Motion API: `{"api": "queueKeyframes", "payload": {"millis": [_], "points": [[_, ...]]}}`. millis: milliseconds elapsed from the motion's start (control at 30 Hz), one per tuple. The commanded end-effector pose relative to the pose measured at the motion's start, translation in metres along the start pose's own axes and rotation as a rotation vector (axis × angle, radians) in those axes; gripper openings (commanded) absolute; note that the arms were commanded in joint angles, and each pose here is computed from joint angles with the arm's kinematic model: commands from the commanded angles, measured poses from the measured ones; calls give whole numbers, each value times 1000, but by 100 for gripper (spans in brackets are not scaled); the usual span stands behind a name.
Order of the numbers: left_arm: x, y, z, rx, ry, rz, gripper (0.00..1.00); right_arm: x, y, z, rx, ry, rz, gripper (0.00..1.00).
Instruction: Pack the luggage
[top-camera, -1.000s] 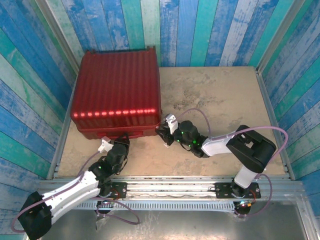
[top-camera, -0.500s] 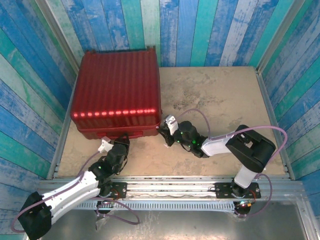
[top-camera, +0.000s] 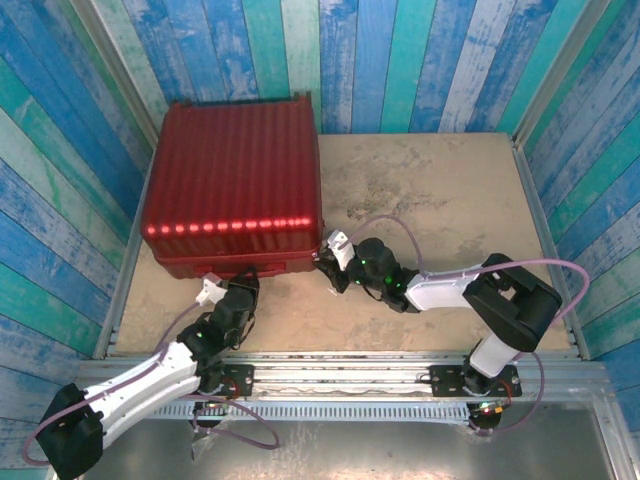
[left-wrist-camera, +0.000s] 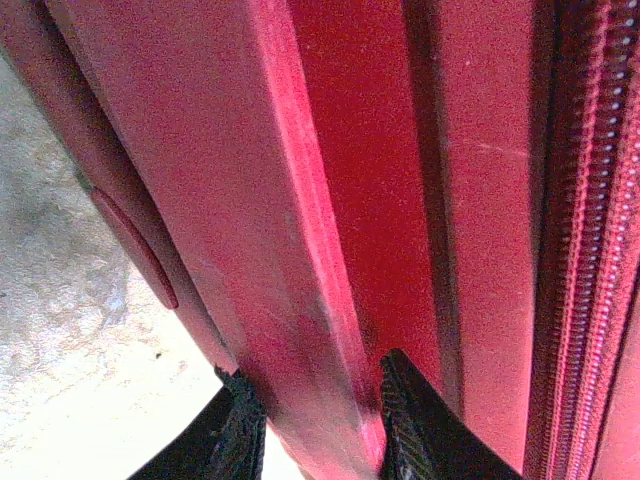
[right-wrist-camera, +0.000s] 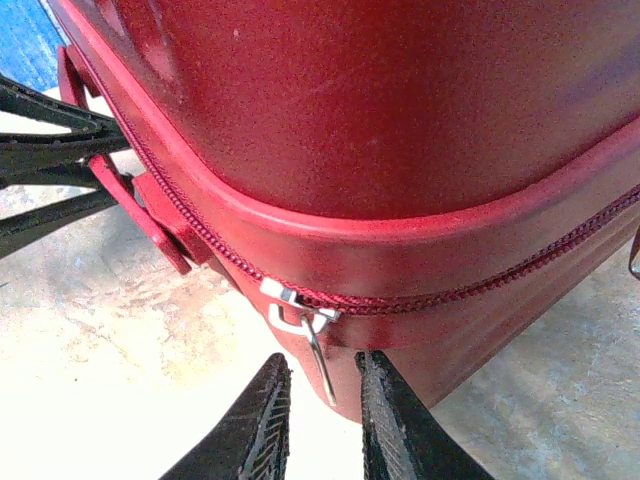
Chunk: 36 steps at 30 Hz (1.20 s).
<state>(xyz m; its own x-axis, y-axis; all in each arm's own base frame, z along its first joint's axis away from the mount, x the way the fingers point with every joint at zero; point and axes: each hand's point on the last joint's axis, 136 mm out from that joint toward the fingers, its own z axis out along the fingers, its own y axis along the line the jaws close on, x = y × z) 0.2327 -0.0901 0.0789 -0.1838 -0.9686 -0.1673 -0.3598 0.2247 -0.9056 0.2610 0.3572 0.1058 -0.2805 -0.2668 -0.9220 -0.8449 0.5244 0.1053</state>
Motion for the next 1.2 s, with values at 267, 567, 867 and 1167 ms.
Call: {"api": "queueKeyframes", "payload": {"millis": [267, 567, 867, 1167], "points": [[-7, 104, -9, -295, 42, 388, 0, -38, 1, 7, -9, -125, 21, 22], [-7, 105, -9, -295, 42, 391, 0, -44, -10, 3, 56, -188, 59, 22], [-7, 106, -9, -296, 43, 393, 0, -52, -11, 1, 66, -208, 35, 27], [-7, 108, -9, -298, 44, 392, 0, -60, -19, 2, 113, -230, 25, 30]]}}
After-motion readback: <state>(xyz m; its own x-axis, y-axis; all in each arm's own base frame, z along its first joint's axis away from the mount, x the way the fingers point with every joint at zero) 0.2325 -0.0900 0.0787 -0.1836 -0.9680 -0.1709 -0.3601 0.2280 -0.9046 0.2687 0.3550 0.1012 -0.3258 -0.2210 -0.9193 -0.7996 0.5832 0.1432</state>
